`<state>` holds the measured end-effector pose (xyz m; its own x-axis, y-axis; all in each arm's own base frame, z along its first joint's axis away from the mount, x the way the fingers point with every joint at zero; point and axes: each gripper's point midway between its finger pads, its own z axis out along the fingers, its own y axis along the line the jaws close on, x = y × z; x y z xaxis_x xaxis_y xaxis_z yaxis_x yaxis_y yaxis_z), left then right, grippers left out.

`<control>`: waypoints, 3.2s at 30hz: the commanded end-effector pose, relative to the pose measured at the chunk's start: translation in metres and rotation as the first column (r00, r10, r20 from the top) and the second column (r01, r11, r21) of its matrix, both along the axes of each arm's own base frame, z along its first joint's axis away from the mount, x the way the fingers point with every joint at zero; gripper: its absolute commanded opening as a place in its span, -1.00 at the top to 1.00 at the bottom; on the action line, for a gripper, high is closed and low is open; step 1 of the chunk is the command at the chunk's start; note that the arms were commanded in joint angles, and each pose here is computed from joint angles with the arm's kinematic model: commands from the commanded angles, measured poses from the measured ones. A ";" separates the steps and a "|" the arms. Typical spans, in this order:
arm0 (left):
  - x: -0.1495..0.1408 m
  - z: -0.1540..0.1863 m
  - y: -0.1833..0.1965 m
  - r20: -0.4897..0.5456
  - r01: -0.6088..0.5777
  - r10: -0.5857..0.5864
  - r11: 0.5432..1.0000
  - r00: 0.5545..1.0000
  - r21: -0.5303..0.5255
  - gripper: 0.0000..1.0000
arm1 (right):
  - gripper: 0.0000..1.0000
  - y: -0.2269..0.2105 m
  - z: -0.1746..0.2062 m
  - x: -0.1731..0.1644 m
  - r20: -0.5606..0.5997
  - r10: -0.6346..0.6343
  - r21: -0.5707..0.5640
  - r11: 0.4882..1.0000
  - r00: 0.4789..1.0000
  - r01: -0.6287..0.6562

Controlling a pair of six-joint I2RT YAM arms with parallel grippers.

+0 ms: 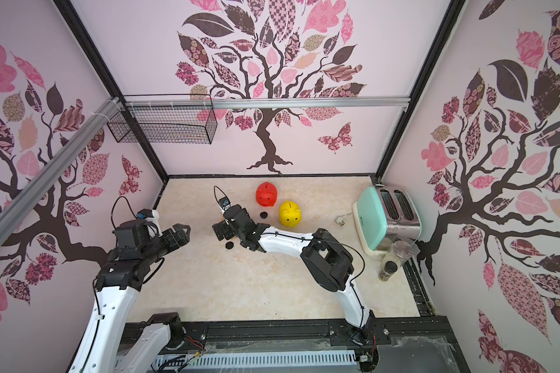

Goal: Close piggy banks
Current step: Turn over the piggy bank at the center of the board.

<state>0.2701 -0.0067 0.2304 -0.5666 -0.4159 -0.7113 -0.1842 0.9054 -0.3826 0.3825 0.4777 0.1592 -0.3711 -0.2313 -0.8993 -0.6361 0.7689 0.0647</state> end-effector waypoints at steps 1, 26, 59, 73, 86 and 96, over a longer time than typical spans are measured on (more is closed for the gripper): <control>-0.004 -0.002 0.009 -0.016 -0.023 0.024 0.998 1.000 0.054 -0.75 | -0.99 0.007 0.015 0.009 0.080 -0.028 -0.011 1.000 0.996 0.029; -0.005 -0.005 0.010 -0.028 -0.013 0.016 0.997 0.999 0.078 -0.75 | -0.99 0.029 -0.034 0.032 0.154 -0.147 -0.179 0.968 0.977 0.173; -0.005 -0.008 -0.002 -0.031 0.038 -0.036 0.998 0.999 0.045 -0.75 | -0.61 0.019 -0.086 0.043 0.182 -0.186 -0.287 0.929 0.966 0.233; -0.005 -0.010 -0.002 -0.037 0.040 -0.038 0.998 0.999 0.051 -0.76 | -0.10 0.003 -0.068 0.049 0.089 -0.209 -0.185 0.957 0.974 0.222; -0.005 -0.011 -0.003 -0.042 0.048 -0.046 0.998 0.998 0.048 -0.76 | -0.06 -0.021 -0.079 0.064 -0.086 -0.259 -0.079 0.964 0.962 0.252; -0.004 -0.012 -0.003 -0.046 0.048 -0.046 0.998 0.998 0.049 -0.76 | -0.06 -0.033 -0.080 0.071 -0.174 -0.264 -0.017 0.964 0.949 0.266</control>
<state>0.2663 -0.0070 0.2212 -0.6062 -0.3641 -0.7071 -0.1716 0.9280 -0.3308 0.4669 0.4551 0.1198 -0.4643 -0.0417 -0.8847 -0.3957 0.9034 0.1651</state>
